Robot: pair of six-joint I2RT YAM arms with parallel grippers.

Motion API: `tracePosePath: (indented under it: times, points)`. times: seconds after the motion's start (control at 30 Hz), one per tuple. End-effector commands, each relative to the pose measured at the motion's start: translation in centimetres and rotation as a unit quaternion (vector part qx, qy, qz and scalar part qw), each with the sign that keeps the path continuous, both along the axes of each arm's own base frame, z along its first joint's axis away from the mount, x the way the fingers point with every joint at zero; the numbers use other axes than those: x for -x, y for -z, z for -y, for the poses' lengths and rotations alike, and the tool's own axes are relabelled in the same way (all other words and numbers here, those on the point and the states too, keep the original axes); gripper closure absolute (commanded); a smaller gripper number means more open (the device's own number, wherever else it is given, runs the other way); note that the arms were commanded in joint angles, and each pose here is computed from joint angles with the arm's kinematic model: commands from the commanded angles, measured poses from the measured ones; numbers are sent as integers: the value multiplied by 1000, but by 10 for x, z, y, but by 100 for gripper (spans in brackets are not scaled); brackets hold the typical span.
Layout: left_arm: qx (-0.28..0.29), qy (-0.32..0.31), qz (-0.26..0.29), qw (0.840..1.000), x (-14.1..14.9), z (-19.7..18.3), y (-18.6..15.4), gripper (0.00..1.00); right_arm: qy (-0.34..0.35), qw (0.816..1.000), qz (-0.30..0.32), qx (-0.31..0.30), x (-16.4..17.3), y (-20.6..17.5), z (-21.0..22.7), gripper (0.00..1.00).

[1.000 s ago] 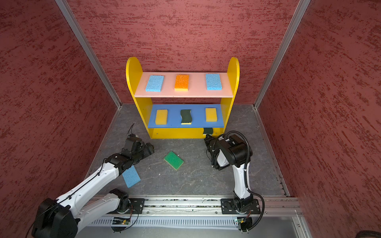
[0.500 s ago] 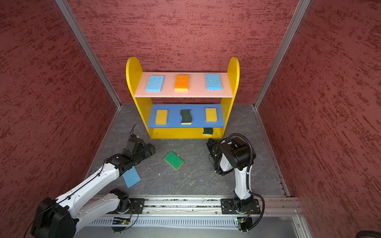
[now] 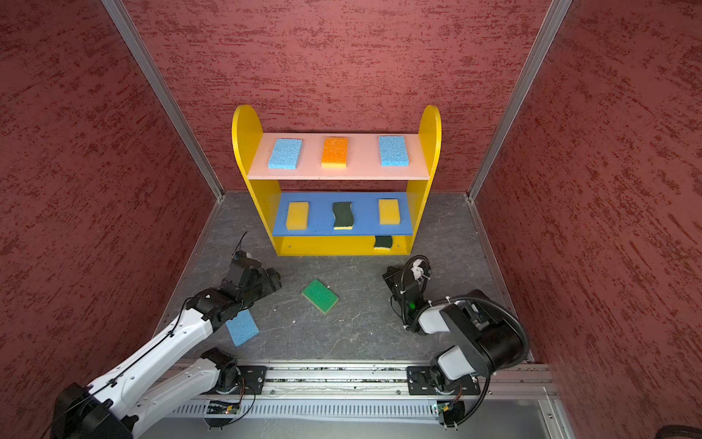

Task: Arrange cleaning sponges on a shelf
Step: Move the cleaning sponge to the shelf.

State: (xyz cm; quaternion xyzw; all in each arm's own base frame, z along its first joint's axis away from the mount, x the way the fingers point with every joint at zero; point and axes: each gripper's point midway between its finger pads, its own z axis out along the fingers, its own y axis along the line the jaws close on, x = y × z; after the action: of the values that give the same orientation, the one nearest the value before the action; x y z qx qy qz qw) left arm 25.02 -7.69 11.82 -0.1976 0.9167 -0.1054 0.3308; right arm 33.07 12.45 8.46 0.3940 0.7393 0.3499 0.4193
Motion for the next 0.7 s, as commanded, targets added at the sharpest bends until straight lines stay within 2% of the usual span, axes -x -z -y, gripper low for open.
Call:
tracePosePath:
  times: [0.0,0.43,0.67]
  points:
    - [-2,15,-6,1000,4,3,-7,8,4,995,-57,82,18,14,19,100]
    - [-31,52,-33,998,17,4,-17,7,21,981,-45,186,49,-39,59,100]
    - [-34,61,-56,996,30,2,-14,6,10,980,-33,198,66,-46,67,87]
